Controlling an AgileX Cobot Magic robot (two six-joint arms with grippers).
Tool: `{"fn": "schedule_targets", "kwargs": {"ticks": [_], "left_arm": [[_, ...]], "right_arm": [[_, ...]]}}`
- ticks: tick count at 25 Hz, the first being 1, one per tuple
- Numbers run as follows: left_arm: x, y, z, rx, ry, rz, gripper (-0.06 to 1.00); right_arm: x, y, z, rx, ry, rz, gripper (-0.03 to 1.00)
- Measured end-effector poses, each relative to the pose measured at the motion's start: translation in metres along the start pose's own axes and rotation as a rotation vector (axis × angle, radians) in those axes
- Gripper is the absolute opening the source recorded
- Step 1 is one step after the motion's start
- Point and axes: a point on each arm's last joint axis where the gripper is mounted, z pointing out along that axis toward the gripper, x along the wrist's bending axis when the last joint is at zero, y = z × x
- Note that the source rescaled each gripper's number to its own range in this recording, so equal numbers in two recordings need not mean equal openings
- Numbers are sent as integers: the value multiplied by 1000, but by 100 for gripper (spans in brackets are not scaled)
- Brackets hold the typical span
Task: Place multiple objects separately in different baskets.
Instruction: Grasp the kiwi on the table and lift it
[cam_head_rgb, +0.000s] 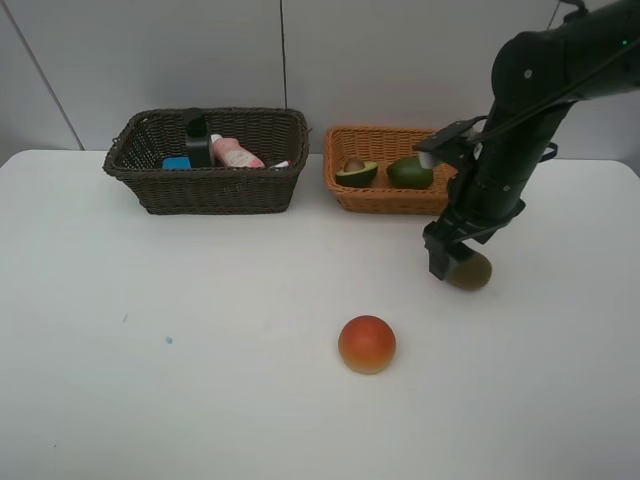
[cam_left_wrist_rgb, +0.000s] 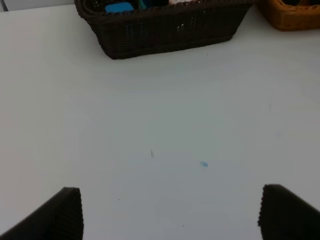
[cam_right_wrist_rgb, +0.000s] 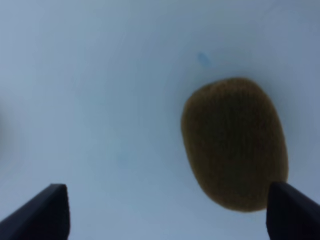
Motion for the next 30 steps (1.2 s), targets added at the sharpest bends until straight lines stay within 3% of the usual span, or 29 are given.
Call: {"fn": "schedule_targets", "kwargs": {"ticks": [8,22,24,25,26,27,30], "left_arm": [[0,0,0,-1,0,0,87],[0,0,0,-1,0,0,87],[0,0,0,-1,0,0,87],[0,0,0,-1,0,0,87],[0,0,0,-1,0,0,87],[0,0,0,-1,0,0,87],[0,0,0,-1,0,0,87]], "right_arm": [[-25,-5,22,-6,1,15,100],[-22,2,73,42,45,6,98],[-22,2,73,41,47,4,76],[-22,2,73,41,48,3,49],[-22,2,73,41,49,2,12],[-22,2,73,40,50,4,0],[-21,2,73,40,51,5,2]]}}
